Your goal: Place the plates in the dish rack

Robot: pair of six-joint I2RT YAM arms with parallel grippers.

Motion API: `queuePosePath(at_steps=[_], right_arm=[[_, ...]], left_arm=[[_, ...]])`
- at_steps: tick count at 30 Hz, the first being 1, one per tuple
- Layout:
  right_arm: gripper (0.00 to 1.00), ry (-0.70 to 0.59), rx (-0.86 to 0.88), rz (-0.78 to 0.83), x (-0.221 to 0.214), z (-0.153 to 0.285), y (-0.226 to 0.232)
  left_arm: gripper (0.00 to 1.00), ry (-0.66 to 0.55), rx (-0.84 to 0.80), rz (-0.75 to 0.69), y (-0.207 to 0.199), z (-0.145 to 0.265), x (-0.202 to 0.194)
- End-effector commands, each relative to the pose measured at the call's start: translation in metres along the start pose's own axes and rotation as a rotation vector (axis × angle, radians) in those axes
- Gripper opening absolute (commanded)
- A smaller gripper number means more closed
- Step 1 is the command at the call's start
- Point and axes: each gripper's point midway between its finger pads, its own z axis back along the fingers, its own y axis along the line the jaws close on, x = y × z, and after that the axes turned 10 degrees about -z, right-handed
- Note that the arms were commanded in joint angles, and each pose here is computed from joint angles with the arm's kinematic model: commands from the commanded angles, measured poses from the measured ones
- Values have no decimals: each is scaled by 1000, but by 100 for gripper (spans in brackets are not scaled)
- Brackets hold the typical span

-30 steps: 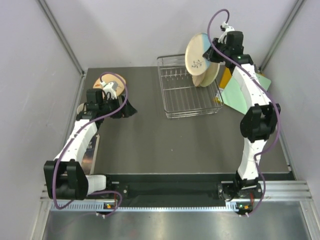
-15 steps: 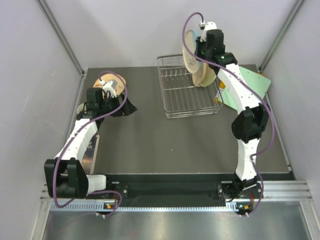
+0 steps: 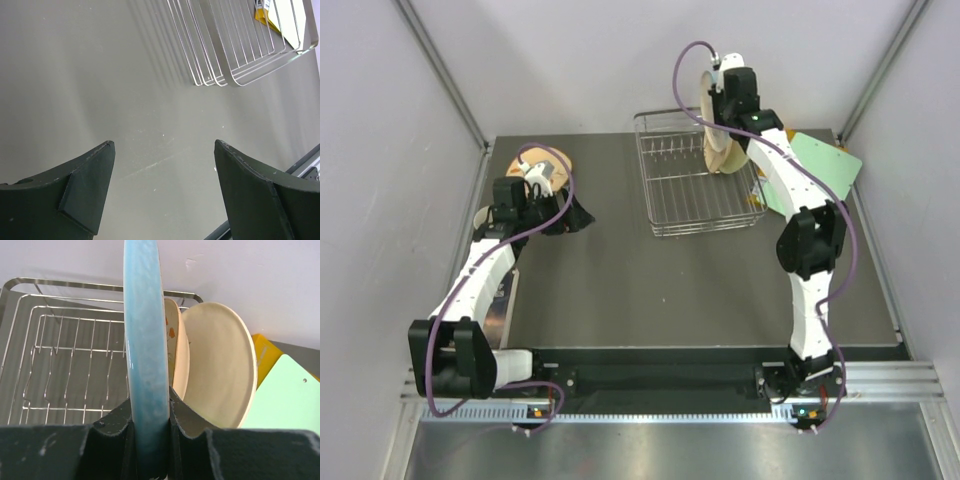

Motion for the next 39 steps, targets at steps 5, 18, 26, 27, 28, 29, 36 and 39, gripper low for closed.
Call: queuePosePath(at_steps=[5, 18, 26, 27, 28, 29, 36, 39], right_arm=[[0, -279, 13, -25, 86, 14, 8], [0, -177, 12, -16, 38, -20, 12], [0, -119, -9, 20, 4, -42, 11], [0, -114, -17, 28, -1, -45, 10], [0, -109, -23, 34, -6, -48, 10], [0, -100, -32, 48, -10, -50, 7], [36, -102, -102, 94, -22, -64, -7], [50, -110, -125, 115, -20, -63, -14]], left_arm=[[85, -59, -16, -20, -4, 3, 15], [89, -104, 59, -45, 13, 3, 34], [97, -98, 263, -231, 65, -16, 88], [97, -96, 265, -238, 66, -18, 91], [97, -83, 271, -230, 72, -24, 90], [97, -98, 269, -234, 70, -24, 99], [96, -129, 244, -198, 67, -30, 108], [96, -118, 266, -225, 74, -33, 109]])
